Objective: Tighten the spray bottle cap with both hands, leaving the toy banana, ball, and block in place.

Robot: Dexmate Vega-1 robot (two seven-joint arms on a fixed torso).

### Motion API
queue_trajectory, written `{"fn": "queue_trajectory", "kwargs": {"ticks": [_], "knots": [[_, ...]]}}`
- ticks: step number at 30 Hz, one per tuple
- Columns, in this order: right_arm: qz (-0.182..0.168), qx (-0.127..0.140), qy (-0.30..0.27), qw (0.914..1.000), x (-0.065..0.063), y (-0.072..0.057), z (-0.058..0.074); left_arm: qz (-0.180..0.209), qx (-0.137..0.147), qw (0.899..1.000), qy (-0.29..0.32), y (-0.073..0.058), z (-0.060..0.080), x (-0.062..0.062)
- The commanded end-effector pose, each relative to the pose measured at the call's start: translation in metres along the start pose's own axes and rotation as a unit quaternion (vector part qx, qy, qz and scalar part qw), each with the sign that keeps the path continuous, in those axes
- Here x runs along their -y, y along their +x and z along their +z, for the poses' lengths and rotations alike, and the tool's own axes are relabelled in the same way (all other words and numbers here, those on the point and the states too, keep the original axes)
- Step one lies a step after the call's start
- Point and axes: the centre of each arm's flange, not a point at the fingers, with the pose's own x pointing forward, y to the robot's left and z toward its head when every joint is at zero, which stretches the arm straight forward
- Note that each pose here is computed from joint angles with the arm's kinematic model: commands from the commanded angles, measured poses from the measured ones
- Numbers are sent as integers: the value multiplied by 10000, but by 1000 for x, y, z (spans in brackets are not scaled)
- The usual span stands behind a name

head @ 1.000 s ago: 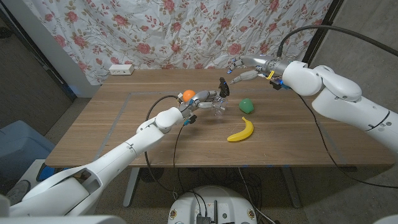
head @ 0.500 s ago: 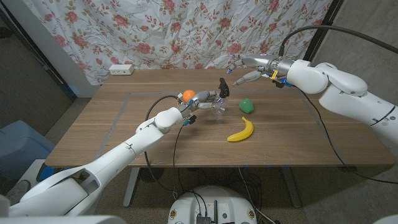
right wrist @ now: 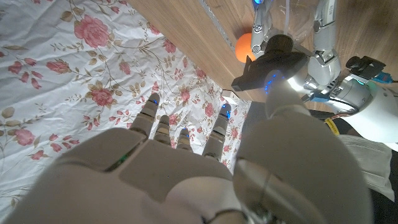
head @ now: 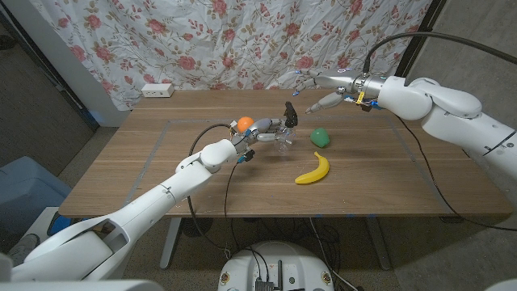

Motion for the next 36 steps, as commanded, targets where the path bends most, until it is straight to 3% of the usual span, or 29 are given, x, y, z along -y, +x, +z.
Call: {"fn": "queue_trajectory", "kwargs": {"ticks": [1,16,36], "knots": [[-7,532,-235,9983,-3,2,3,-47,12,10000,-3,1,0,0],[52,809,-363,9960,-12,10,6,-96,-6,10000,0,-1,1,1],[83,949,-495,9942,-18,18,4,-111,-7,9999,-23,-3,1,3]]}}
